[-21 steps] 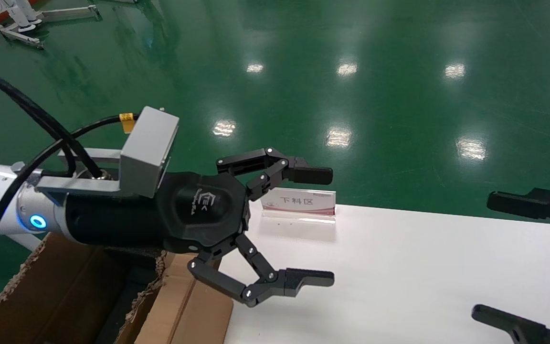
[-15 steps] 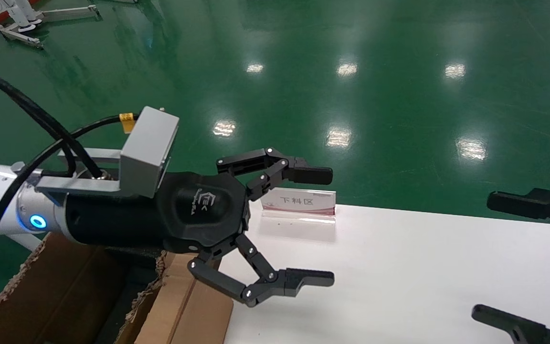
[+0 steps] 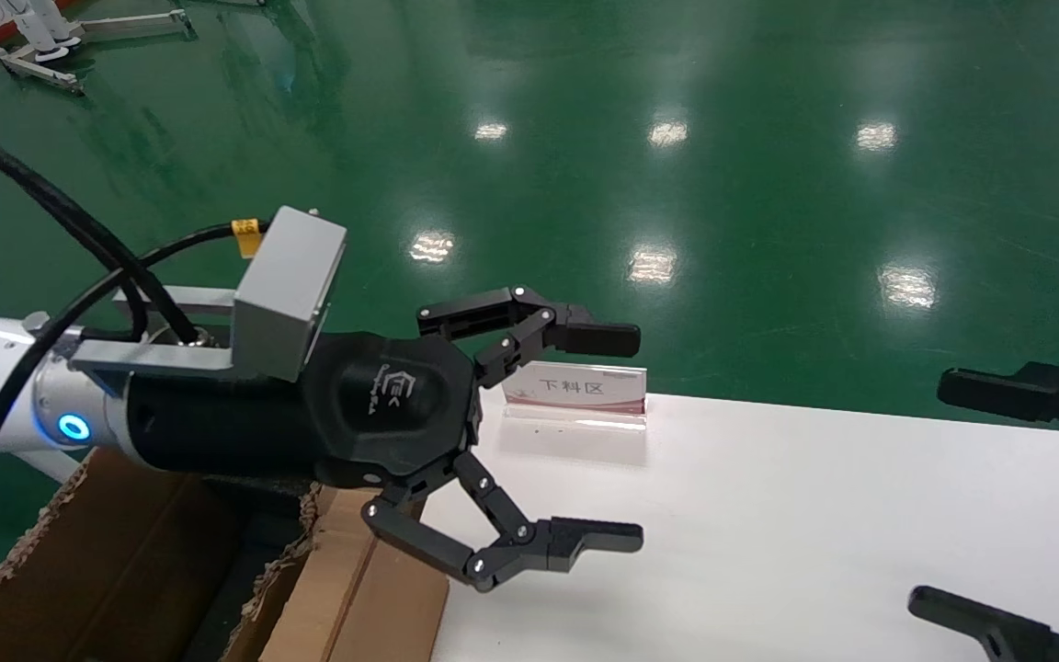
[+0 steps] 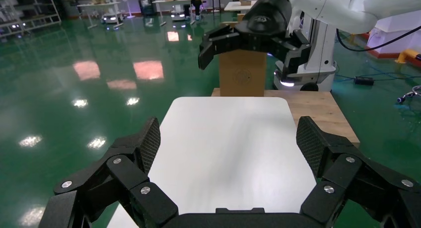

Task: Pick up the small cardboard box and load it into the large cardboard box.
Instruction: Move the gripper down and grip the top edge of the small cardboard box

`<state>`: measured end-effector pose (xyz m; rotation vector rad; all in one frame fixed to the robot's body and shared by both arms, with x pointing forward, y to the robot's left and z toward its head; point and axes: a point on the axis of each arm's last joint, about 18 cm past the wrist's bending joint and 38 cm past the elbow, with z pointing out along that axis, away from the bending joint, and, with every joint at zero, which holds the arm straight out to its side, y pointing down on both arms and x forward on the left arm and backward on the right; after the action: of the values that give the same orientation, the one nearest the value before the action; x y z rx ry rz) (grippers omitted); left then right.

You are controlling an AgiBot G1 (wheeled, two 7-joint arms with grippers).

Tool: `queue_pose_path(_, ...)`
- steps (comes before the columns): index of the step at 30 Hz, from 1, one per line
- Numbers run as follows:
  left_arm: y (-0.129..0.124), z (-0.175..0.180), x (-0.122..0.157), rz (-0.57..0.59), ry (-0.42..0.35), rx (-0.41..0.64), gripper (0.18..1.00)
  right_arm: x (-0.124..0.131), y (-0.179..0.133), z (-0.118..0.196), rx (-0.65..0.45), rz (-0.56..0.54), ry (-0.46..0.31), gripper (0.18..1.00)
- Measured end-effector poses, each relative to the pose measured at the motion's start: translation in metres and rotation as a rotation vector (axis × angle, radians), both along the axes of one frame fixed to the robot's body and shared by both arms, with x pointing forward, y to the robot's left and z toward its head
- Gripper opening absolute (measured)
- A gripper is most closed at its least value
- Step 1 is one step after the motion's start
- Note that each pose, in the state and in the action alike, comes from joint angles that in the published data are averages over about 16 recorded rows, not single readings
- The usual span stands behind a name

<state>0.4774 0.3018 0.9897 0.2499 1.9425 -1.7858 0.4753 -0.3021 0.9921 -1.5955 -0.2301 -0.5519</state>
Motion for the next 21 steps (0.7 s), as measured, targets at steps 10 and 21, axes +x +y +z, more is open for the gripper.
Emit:
queue_pose_path(10, 0.009, -0.003, 0.008, 0.091, 0.065, 0.064, 0.995, 0.000, 0.000, 0.000, 0.000, 0.000, 0.000, 0.995)
queue_pose_path(21, 0.017, 0.000, 0.023, 0.303, 0.195, 0.286, 0.995, 0.000, 0.000, 0.000, 0.000, 0.000, 0.000, 0.995)
